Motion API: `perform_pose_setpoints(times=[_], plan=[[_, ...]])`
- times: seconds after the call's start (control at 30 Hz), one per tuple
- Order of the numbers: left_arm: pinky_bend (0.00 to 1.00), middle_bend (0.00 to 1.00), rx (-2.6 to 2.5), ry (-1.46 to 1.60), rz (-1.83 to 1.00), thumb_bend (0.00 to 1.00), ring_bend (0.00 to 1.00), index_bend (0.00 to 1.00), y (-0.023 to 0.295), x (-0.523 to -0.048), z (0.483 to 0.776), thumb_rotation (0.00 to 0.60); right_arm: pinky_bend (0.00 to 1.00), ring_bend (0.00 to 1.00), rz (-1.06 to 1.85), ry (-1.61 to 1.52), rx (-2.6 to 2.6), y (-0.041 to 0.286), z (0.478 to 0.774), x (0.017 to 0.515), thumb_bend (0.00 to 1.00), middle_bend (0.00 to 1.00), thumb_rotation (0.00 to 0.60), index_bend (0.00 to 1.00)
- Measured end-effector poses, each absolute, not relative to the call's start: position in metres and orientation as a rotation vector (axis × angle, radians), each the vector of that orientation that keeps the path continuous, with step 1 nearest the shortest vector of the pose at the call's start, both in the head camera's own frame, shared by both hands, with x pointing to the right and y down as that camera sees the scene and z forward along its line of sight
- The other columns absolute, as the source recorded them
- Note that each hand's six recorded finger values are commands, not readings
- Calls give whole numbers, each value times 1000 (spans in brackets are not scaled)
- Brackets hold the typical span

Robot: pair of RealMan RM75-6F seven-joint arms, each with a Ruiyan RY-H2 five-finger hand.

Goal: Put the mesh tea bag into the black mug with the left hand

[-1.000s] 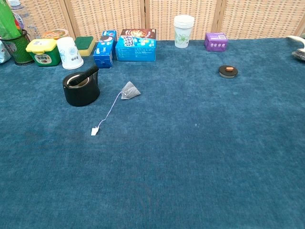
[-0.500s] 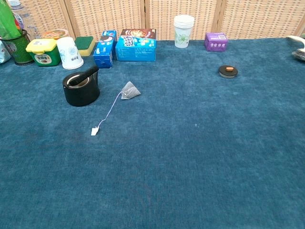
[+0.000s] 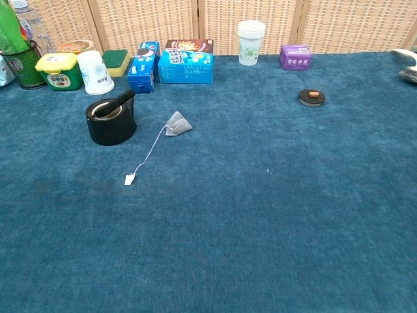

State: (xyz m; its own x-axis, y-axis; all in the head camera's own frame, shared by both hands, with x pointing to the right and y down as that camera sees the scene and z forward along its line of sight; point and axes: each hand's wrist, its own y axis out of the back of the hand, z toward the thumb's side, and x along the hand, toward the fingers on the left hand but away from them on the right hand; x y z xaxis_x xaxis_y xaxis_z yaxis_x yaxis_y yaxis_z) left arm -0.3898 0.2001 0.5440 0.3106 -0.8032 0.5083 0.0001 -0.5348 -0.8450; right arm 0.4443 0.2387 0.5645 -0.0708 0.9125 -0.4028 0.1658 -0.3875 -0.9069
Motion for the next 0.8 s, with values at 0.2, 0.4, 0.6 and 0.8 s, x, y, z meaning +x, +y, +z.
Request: perform_pose_setpoints(times=[0.2, 0.4, 0.6, 0.8], plan=[[816, 983, -1837, 558, -1246, 415, 887, 289, 186, -371, 562, 600, 193, 250, 1536, -1169, -1571, 238, 566, 444, 31, 130, 600, 88], [844, 1000, -1867, 394, -1197, 447, 936, 360, 175, -352, 580, 600, 210, 265, 1553, -1164, -1566, 238, 567, 444, 31, 132, 600, 89], [846, 1000, -1864, 253, -1151, 459, 945, 390, 164, -336, 598, 600, 211, 273, 1565, -1164, -1559, 238, 568, 444, 31, 134, 600, 89], [848, 1000, -1869, 170, -1113, 398, 947, 391, 159, -322, 617, 600, 211, 276, 1581, -1169, -1549, 237, 569, 446, 31, 134, 600, 89]])
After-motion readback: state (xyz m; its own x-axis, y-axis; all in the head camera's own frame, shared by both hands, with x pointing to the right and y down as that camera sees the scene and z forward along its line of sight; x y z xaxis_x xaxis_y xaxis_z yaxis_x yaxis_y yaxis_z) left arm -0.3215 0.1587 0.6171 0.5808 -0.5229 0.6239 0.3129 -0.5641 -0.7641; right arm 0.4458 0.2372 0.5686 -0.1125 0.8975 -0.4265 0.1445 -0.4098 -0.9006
